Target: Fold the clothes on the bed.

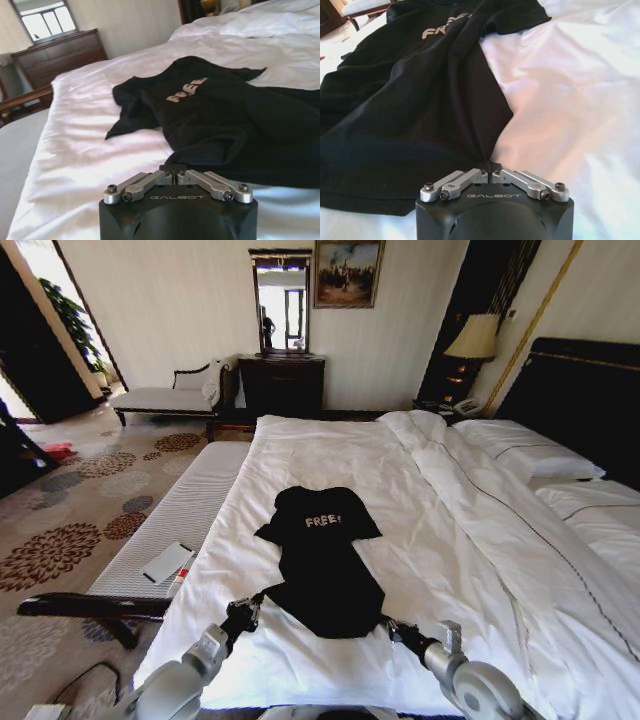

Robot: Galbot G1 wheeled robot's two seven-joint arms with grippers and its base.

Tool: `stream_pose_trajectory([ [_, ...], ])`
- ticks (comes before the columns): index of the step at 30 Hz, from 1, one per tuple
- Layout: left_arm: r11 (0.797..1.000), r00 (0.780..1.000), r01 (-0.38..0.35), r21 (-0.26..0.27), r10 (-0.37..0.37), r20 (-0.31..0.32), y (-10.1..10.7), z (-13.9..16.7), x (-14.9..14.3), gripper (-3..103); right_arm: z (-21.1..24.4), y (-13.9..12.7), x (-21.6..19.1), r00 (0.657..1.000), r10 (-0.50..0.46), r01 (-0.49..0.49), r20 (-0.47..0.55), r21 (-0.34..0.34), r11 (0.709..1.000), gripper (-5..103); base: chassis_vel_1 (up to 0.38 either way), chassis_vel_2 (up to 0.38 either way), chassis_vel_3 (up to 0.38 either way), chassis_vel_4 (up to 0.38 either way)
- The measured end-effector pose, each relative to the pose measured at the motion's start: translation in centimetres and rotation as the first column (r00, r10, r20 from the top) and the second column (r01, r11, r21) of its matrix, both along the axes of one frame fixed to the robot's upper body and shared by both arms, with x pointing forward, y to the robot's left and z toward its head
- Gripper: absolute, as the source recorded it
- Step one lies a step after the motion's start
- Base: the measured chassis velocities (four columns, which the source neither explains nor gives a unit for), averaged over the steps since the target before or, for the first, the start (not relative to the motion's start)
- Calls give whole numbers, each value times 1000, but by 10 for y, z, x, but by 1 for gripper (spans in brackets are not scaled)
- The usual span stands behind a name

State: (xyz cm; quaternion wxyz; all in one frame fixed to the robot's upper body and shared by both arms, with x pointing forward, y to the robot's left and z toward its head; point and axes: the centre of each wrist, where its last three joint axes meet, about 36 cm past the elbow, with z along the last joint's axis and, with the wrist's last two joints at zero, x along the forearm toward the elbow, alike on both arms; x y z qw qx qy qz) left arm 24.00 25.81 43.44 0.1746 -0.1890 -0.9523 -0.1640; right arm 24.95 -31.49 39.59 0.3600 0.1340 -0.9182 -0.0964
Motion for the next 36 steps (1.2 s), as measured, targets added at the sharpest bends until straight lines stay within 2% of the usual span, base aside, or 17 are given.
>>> stream_pose_trajectory([
  [4,999,999,-46,-4,46,-21,2,-3,-16,0,1,-1,-4,1000,4,-4,6,-19,1000,0,0,0,0,0],
  [6,995,994,-100,-4,100,-39,0,-9,-39,0,6,1,-10,999,18,-16,28,-53,998,0,0,0,0,0],
  [8,994,994,-106,-4,106,-39,0,-10,-42,0,8,1,-11,999,22,-19,34,-63,998,0,0,0,0,0],
  [11,988,987,-157,-10,156,-34,1,-14,-64,0,15,4,-27,998,37,-29,56,-126,992,0,0,0,0,0],
  [16,974,974,-224,-22,223,-26,6,-19,-80,0,19,4,-43,997,29,-17,69,-167,986,0,0,0,0,0],
  [28,964,965,-264,-34,263,-11,22,-26,-126,0,29,10,-72,998,30,-18,49,-216,976,0,0,0,0,0],
  [31,966,966,-258,-20,258,-10,28,-26,-149,0,39,6,-76,998,34,-22,49,-234,972,0,0,0,0,0],
  [36,968,968,-252,5,252,-11,33,-33,-170,0,43,9,-86,999,45,-36,31,-248,968,0,0,0,0,0],
])
